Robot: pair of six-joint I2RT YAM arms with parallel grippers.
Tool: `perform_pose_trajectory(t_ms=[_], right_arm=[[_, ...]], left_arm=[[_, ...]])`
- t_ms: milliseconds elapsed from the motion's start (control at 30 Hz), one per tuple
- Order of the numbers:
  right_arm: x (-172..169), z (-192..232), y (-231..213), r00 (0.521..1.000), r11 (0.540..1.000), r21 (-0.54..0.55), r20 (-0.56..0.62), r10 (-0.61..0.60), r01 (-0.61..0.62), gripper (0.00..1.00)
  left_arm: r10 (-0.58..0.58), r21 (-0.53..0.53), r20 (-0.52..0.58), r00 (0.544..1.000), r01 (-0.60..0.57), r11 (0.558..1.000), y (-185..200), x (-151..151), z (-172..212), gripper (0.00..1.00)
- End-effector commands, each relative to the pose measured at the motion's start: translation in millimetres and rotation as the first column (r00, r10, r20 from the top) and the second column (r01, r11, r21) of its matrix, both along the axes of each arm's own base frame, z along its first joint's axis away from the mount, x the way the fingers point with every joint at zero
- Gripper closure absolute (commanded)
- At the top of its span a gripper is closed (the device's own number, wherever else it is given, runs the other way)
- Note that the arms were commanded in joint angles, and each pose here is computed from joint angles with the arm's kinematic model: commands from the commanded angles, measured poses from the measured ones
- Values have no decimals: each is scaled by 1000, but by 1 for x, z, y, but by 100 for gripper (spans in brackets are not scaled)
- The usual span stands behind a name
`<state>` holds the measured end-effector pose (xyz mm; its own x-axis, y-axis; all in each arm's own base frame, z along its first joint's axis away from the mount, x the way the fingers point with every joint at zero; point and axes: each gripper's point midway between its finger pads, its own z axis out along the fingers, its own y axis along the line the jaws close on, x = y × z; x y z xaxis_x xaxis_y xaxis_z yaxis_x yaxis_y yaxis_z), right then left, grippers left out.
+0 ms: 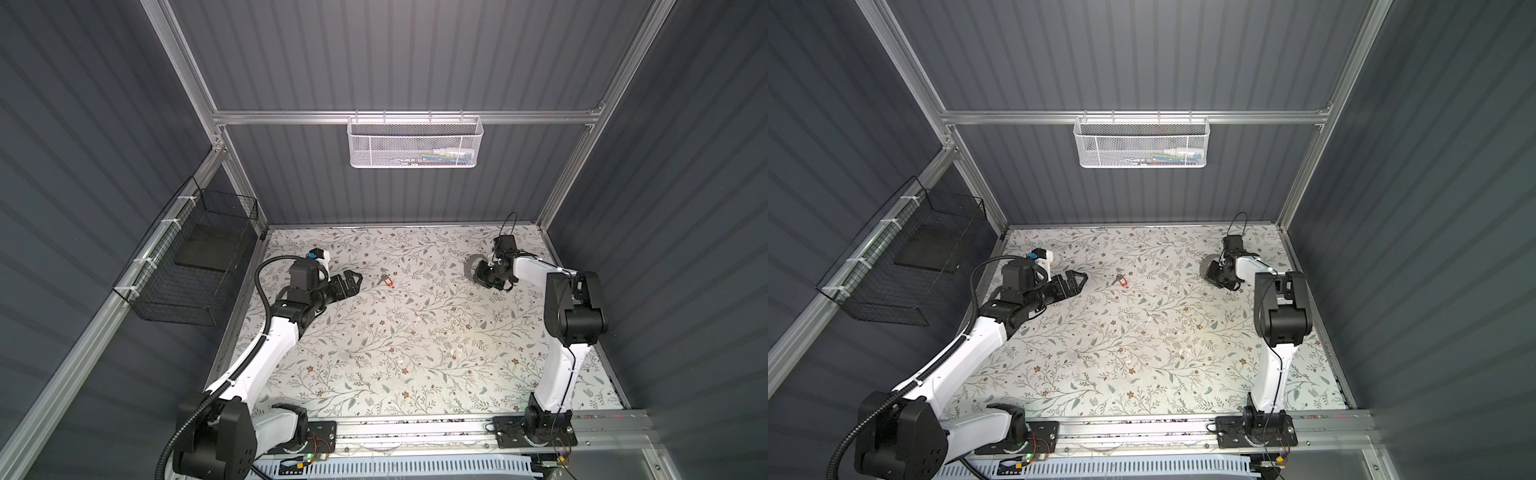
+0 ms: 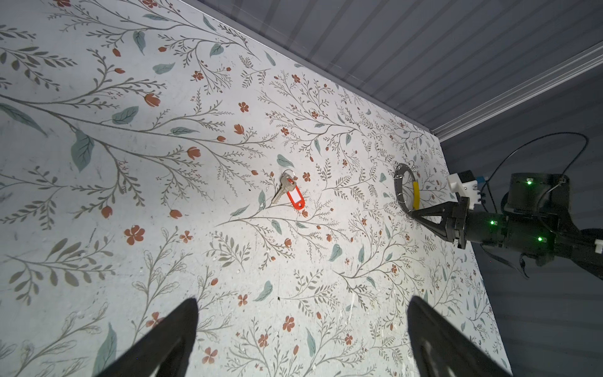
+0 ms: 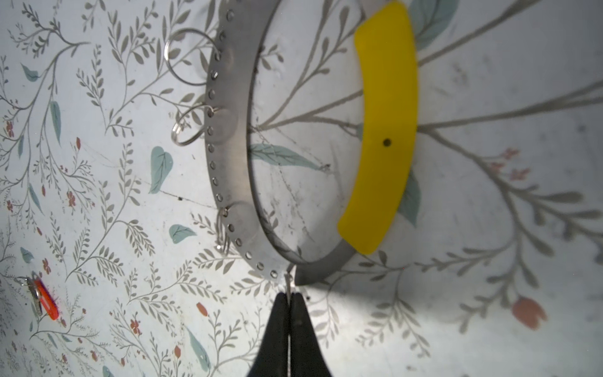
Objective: Put the keys on the keyring
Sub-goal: 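Lower the right gripper and pinch the metal hoop's edge, then lift the hoop with the right gripper toward the left gripper while the left gripper approaches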
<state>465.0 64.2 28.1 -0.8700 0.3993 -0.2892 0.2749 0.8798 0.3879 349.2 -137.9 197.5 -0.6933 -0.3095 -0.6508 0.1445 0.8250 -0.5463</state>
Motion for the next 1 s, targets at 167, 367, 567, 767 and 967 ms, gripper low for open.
perform_pose_trajectory(t_ms=[167,367,567,767,967], right_arm=[[-19,58,10,982,993,-97,170,84,-68,100],[-40,132,29,913,952,-276,342,222,-129,100],[-71,205,70,760,921,-330,538,364,-207,100],[-115,267,112,547,889,-272,710,443,-367,98],[-160,312,141,351,819,-167,843,407,-548,99]], left_arm=[[-1,1,63,998,1,1000,2,-6,29,0],[-40,-41,115,993,45,998,-8,-2,53,0],[-79,-49,190,979,90,995,-15,2,91,0],[-192,-116,292,937,234,965,-36,-10,131,0],[-292,-183,422,858,396,900,-62,-35,162,4]])
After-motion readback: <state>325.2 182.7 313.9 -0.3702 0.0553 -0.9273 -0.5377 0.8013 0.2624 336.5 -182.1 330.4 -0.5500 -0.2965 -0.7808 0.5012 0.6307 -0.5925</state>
